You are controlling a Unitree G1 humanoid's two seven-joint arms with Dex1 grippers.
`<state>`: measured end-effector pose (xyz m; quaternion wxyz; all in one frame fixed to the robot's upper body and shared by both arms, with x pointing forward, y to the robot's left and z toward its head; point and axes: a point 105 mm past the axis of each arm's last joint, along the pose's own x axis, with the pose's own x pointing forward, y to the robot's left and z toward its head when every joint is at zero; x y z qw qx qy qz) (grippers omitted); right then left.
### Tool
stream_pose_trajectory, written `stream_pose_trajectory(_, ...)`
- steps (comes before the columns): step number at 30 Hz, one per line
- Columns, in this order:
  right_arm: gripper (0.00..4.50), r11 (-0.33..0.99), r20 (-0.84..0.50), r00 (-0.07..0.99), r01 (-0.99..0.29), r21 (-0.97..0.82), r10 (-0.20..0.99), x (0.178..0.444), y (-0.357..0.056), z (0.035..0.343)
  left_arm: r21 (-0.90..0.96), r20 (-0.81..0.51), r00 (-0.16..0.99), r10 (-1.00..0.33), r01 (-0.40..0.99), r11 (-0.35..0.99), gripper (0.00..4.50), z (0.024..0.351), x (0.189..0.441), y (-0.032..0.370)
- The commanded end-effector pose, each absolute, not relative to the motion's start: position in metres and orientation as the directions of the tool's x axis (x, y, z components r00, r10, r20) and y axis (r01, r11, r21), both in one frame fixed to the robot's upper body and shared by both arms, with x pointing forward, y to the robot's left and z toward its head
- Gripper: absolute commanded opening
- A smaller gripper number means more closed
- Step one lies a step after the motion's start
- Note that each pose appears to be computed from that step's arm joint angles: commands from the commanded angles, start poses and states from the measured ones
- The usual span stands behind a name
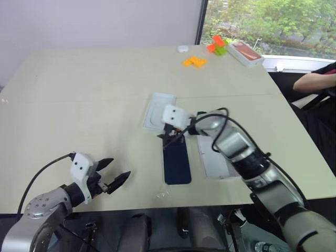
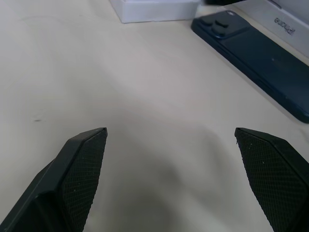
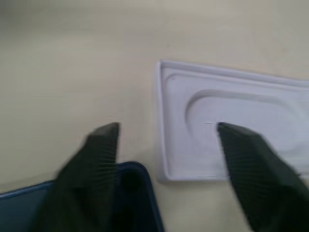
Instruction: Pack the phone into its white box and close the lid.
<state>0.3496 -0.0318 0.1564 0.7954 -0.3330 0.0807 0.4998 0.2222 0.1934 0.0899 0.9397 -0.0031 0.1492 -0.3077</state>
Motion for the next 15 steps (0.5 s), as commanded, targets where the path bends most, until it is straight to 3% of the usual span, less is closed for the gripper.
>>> stream_pose_trajectory(1,3.06,0.306,-0.423,0.485,-0.853,-0.423,0.766,0.336,-0.049,0.178,-0.114,-0.225,0.782,-0.582,0.572,0.812,4.5,0.107,0.228,0.188)
stream_pose_trajectory(3,2.38,0.321,-0.457,0.491,-0.858,-0.401,0.742,0.327,-0.068,0.176,-0.181,-0.215,0.774,-0.595,0.568,0.803,4.5,0.109,0.231,0.18)
stream_pose_trajectory(7,0.26,0.314,-0.516,0.487,-0.866,-0.389,0.705,0.313,-0.084,0.166,-0.367,-0.189,0.75,-0.634,0.545,0.754,4.5,0.114,0.238,0.158)
stream_pose_trajectory(8,0.05,0.297,-0.533,0.479,-0.87,-0.394,0.697,0.308,-0.084,0.162,-0.41,-0.184,0.729,-0.659,0.553,0.725,4.5,0.115,0.238,0.148)
stream_pose_trajectory(15,0.05,0.235,-0.621,0.481,-0.868,-0.438,0.619,0.298,-0.093,0.143,-0.499,-0.319,0.621,-0.716,0.532,0.684,4.5,0.104,0.236,0.114)
